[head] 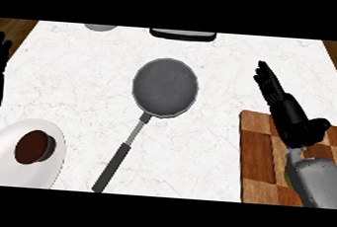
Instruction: Pick the lemon from the cutting board and place it in the pan
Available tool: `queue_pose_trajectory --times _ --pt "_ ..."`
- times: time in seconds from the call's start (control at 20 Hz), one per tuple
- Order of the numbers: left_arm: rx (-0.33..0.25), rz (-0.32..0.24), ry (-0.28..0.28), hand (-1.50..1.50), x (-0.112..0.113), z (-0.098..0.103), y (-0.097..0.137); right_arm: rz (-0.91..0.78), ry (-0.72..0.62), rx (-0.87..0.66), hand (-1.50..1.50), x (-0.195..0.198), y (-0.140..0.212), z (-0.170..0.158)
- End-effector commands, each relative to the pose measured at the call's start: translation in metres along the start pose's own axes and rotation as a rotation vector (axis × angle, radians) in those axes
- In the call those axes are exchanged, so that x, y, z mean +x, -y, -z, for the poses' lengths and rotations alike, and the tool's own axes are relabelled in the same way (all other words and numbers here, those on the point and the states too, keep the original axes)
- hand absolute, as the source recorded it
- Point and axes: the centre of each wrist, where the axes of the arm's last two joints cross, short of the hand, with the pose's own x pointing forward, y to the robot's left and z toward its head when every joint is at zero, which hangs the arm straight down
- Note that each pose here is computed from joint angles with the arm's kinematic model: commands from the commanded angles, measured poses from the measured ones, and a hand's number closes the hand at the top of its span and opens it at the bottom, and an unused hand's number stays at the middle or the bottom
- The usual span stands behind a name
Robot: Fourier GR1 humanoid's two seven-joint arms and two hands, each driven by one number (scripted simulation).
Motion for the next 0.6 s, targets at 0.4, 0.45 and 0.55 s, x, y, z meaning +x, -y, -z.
queue_pose_trajectory --times 0.4,0.45,0.55 --pt "-0.265 0.226 -0.277 0.00 -0.077 -0.083 0.002 -0.062 -0.306 -0.466 -1.50 -0.027 0.147 -0.074" --pt "-0.282 0.218 -0.288 0.00 -0.083 -0.095 0.013 -0.058 -0.361 -0.459 -1.50 -0.041 0.150 -0.096" --pt "-0.307 0.222 -0.253 0.00 -0.084 -0.109 0.016 -0.101 -0.426 -0.378 -1.50 -0.030 0.175 -0.121"
